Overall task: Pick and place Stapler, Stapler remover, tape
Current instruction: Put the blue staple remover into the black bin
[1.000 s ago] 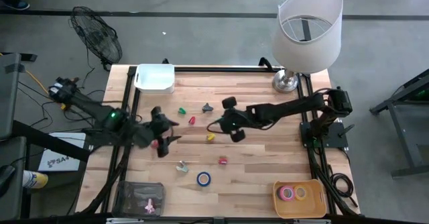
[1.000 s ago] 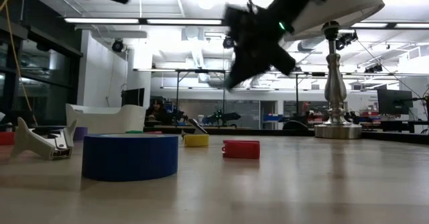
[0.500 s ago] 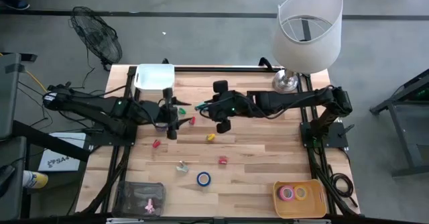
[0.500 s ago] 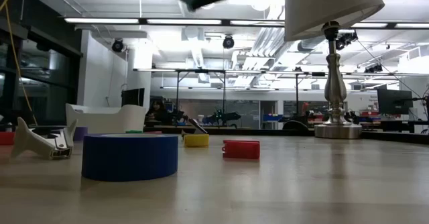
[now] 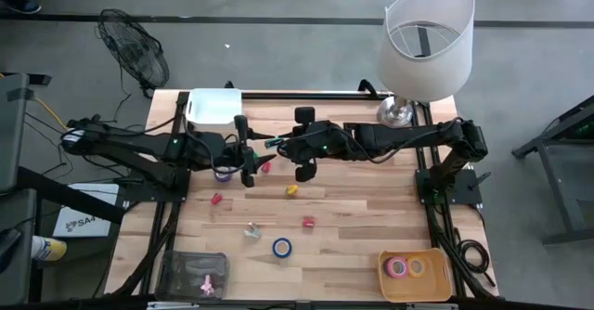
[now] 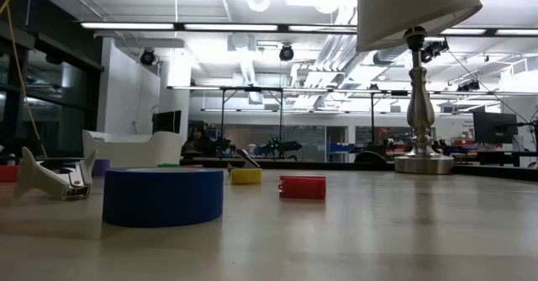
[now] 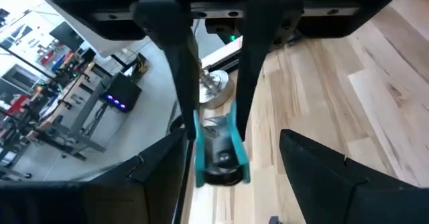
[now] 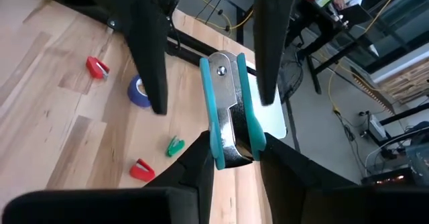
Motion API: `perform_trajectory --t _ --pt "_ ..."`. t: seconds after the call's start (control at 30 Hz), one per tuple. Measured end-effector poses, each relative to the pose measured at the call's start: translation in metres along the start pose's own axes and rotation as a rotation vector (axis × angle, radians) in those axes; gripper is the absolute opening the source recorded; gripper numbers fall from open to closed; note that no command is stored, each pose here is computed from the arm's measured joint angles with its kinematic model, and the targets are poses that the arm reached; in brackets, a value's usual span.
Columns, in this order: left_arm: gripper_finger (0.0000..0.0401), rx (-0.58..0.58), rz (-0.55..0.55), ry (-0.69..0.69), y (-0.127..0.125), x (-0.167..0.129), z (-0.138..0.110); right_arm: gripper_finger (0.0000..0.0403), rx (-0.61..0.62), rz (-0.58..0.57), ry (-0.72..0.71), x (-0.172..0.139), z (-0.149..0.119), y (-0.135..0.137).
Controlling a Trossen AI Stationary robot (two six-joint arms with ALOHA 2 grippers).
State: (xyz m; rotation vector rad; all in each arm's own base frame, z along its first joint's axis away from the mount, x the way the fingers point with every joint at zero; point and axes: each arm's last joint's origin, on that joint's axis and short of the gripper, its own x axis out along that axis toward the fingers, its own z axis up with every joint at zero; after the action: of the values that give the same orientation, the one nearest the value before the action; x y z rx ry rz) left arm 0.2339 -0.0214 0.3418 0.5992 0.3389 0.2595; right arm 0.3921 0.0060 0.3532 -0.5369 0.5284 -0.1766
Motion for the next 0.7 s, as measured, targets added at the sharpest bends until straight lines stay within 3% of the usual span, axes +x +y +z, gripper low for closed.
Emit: perform_trajectory --t 0.2,0.7 --pt "0.0222 -0.004 0.017 0.018 -0.0018 0.0035 -0.0008 0.0094 0.010 0.000 0.000 0.0000 0.0000 0.0000" --pt "0.0091 -0.029 0.052 0.024 -0.0004 0.0039 -0.0001 0.0094 0.008 -0.002 0.003 -0.0006 -0.0001 -0.0003"
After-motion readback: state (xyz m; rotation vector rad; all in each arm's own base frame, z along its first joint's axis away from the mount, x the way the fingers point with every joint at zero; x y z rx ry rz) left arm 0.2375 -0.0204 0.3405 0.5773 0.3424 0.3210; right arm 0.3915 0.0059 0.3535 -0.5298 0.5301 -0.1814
